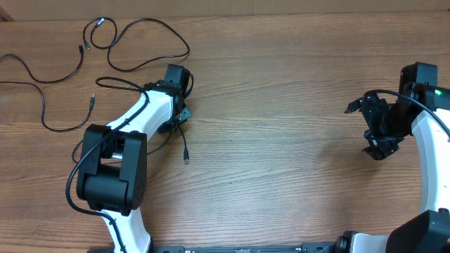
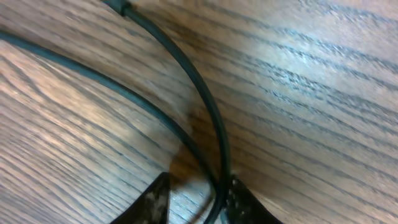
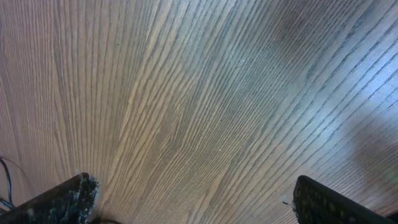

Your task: Untangle cables

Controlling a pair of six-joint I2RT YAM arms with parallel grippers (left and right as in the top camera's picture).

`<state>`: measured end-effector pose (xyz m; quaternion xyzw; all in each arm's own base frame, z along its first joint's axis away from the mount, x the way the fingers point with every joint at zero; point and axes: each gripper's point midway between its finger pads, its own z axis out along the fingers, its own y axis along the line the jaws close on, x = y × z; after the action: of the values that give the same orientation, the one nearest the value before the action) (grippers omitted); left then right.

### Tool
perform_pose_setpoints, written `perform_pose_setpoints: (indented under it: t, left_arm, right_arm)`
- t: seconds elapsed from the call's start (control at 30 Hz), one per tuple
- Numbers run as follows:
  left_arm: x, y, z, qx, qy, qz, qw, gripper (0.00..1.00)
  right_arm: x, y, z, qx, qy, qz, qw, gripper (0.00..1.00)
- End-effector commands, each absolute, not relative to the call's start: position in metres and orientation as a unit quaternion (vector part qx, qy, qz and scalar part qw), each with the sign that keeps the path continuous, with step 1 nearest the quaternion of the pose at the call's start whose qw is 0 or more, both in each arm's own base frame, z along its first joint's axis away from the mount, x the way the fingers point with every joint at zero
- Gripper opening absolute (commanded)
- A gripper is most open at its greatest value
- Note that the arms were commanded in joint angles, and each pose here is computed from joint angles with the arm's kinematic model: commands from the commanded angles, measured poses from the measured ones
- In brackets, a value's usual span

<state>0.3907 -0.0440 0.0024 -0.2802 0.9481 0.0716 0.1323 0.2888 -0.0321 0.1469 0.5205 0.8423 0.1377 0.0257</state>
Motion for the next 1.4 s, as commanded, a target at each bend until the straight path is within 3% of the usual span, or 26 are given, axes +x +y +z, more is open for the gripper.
perform_pose_setpoints:
  t: [0.0,0.3,0.6,0.83,1.0,1.3,1.33,1.37]
  left_arm:
    - [0.382,-0.028,-0.012,-0.277,0.947,0.112,0.115,0.04]
    - [0.339,0.080,-0.009,-0.342,0.920,0.187,0.031,0.04]
    - [0.297,0.176,-0.008,-0.447,0.874,0.189,-0.011,0.04]
    - [0.311,0.254,0.026,-0.426,0.882,0.201,0.037,0.04]
    - [0.335,0.271,0.036,-0.419,0.888,0.168,0.087,0.04]
    - [0.294,0.313,0.058,-0.576,0.797,0.162,0.079,0.04]
    - [0.288,0.323,0.065,-0.591,0.788,0.155,0.082,0.15]
    - [0.287,0.326,0.066,-0.596,0.785,0.145,0.086,0.37]
  right_arm:
    - [0.290,-0.035,0.150,0.524,0.840,0.135,0.034,1.00]
    - [0.290,-0.036,0.150,0.524,0.840,0.134,0.034,1.00]
    - [0.290,-0.035,0.150,0.524,0.840,0.135,0.034,1.00]
    - [0.290,-0.035,0.150,0.524,0.840,0.135,0.034,1.00]
    - [0.290,-0.035,0.150,0.524,0.840,0.135,0.034,1.00]
    - [0.290,-0.035,0.150,0.524,0.840,0.135,0.034,1.00]
    - [0.290,-0.035,0.150,0.524,0.840,0.135,0.034,1.00]
    - [0.290,-0.035,0.150,0.524,0.840,0.135,0.034,1.00]
